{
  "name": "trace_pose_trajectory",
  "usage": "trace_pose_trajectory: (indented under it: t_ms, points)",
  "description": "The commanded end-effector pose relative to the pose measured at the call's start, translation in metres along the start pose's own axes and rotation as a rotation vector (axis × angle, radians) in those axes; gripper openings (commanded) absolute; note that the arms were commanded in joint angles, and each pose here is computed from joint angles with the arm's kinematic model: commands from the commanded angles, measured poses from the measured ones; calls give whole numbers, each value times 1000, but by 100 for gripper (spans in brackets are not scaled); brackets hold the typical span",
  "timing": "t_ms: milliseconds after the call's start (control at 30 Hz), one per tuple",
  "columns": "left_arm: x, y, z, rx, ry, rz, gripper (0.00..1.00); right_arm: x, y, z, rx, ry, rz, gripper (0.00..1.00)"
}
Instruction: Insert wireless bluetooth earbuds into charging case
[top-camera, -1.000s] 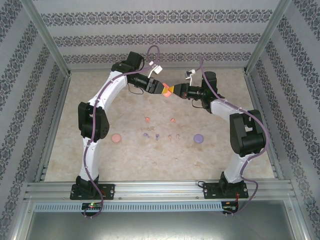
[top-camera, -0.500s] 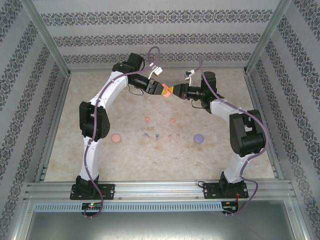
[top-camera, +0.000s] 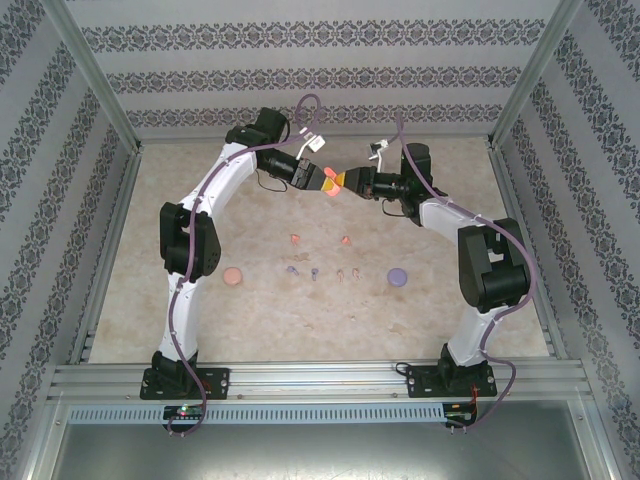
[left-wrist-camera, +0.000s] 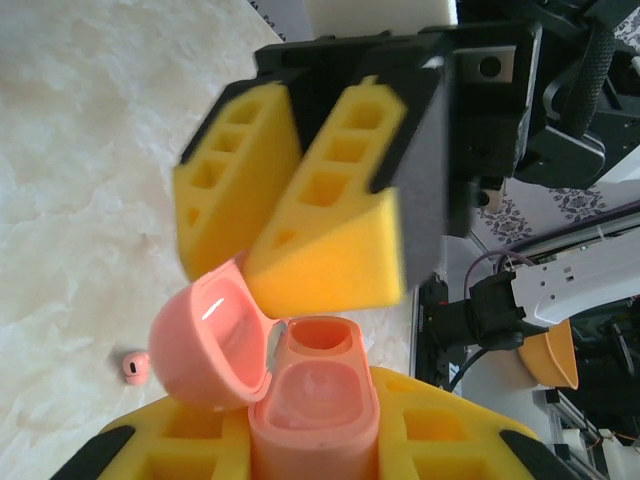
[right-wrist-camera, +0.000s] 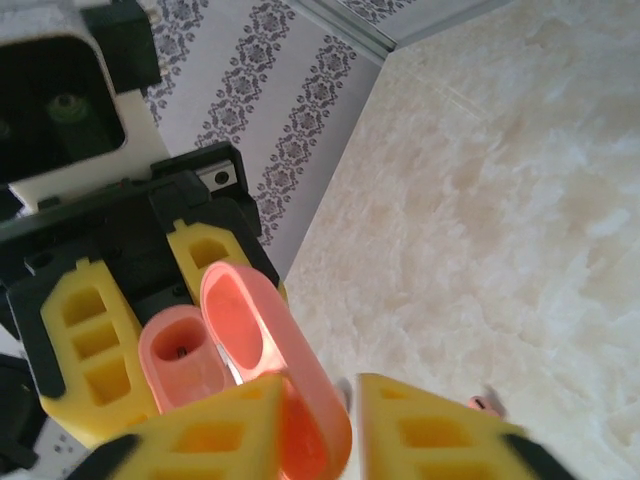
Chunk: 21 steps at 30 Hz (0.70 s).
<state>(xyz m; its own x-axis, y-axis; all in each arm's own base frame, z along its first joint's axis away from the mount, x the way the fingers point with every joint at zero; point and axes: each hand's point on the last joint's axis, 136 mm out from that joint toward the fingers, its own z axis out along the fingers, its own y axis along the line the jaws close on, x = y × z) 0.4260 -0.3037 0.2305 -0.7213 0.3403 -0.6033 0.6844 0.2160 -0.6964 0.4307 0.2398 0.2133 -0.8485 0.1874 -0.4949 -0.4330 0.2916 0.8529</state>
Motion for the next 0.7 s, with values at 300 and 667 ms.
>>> trace_pose_trajectory:
  t_ms: [300, 667]
  points:
    - [-16, -20, -28, -102, -94, 106, 0, -46, 54, -68, 44, -178, -91, 80]
    - [-27, -54, -65, -293, -266, 231, 0, -41, 67, -101, 509, -203, -264, 92]
